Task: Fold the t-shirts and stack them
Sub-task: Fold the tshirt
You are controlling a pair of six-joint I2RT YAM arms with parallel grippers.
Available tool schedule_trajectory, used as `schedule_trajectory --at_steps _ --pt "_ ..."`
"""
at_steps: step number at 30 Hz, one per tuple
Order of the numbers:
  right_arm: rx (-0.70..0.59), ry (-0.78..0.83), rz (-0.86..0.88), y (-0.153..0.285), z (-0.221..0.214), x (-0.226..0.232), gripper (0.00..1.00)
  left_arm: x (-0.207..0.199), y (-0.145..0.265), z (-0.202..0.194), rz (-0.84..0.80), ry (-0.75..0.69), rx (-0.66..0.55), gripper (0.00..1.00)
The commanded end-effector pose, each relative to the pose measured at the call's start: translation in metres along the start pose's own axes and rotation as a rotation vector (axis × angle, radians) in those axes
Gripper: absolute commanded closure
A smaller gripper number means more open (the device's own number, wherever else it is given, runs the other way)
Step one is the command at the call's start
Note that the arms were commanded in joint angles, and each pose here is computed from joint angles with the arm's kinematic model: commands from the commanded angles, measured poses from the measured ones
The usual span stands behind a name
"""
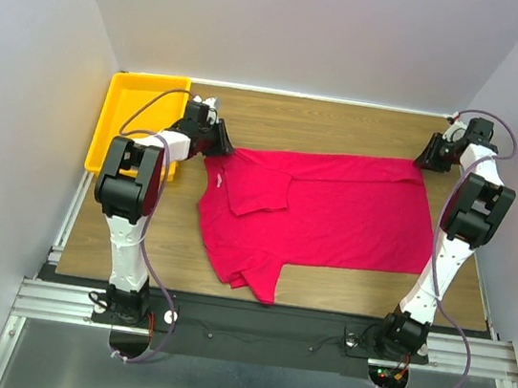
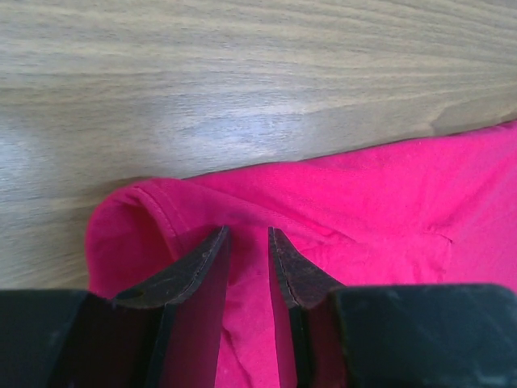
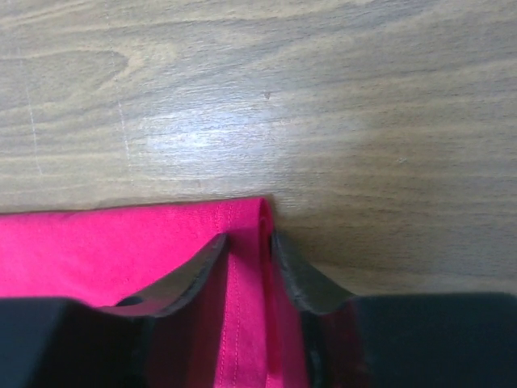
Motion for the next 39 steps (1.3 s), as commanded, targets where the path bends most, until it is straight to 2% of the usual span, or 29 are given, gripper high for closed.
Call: schedule_trajectory --at_steps 1,6,7,10,20,27,28,30,31,34,39 --pt "-0.056 0.031 0.009 0.001 0.02 0.002 0.69 0.001 -0.001 0.007 0.014 -0.028 -0.016 0.63" --pt "-0.062 0.043 0.006 0.003 0.022 0.003 0.82 0.011 -0.01 -0.005 0.046 -0.021 0.023 0.63" --pt "-0.07 0.051 0.001 0.005 0.024 0.003 0.88 0.011 -0.01 -0.006 0.048 -0.02 0.026 0.64" --pt "-0.094 0.076 -0.021 0.01 0.033 0.003 0.96 0.015 -0.011 -0.008 0.066 -0.02 0.031 0.63" --pt "-0.165 0.173 -0.037 0.021 0.059 0.006 0.97 0.019 -0.012 -0.007 0.092 -0.023 0.039 0.63" --pt "-0.159 0.213 -0.117 0.015 0.057 -0.011 0.83 0.019 -0.014 -0.003 0.091 -0.028 0.037 0.63" --pt "-0.165 0.215 -0.139 0.017 0.059 -0.014 0.76 0.018 -0.014 -0.002 0.089 -0.031 0.036 0.63" --pt "-0.192 0.221 -0.208 0.022 0.067 -0.022 0.71 0.016 -0.012 0.008 0.085 -0.043 0.017 0.63" --pt "-0.206 0.225 -0.247 0.027 0.071 -0.025 0.63 0.014 -0.01 0.016 0.083 -0.05 -0.002 0.62" --pt "-0.238 0.249 -0.289 0.036 0.08 -0.026 0.51 0.006 -0.005 0.034 0.069 -0.071 -0.039 0.61" --pt "-0.269 0.317 -0.231 0.068 0.085 0.004 0.47 -0.019 0.024 0.087 0.022 -0.142 -0.173 0.59"
Point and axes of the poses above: each gripper's point midway between its finger pads, its own y axis back along the fingers, its own x axis along the line the jaws close on, z = x × y, the point moved 2 cm from there along y, back along the fingers, and after that the axes turned 13 degrees about -y, right-handed, at the moved point
